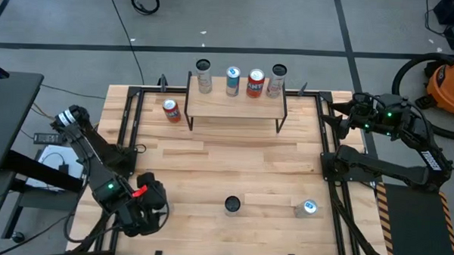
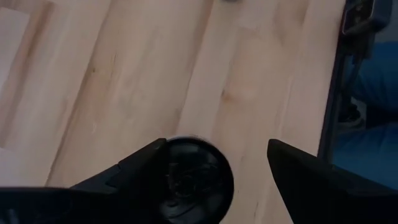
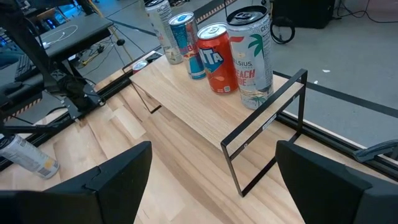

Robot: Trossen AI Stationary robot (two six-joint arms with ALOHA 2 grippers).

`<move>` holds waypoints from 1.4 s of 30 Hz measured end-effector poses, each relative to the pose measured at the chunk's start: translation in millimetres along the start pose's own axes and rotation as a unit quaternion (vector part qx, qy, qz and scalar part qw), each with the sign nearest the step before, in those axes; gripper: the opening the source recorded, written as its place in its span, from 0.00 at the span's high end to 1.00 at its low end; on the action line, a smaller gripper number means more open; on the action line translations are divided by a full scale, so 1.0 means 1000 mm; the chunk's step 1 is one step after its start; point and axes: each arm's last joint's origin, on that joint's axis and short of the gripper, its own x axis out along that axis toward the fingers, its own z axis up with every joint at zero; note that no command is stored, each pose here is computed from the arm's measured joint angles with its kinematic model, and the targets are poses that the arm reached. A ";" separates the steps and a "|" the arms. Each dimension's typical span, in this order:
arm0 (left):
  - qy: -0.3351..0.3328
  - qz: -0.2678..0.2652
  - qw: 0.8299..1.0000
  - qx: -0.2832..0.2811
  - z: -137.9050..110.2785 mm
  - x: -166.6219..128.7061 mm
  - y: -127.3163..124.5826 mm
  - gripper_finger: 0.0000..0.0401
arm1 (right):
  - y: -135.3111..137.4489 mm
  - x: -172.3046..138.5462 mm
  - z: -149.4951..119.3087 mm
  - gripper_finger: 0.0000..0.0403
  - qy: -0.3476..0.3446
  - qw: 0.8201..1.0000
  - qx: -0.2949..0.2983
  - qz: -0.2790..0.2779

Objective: Place canned beverage on shelf
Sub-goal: Put the white yellow soda can on the shelf aligned with the other white yellow soda can

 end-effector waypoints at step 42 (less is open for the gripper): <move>0.028 0.033 0.965 0.258 -0.003 -0.002 0.009 0.28 | 0.000 0.000 0.000 0.13 0.000 0.999 0.040 0.000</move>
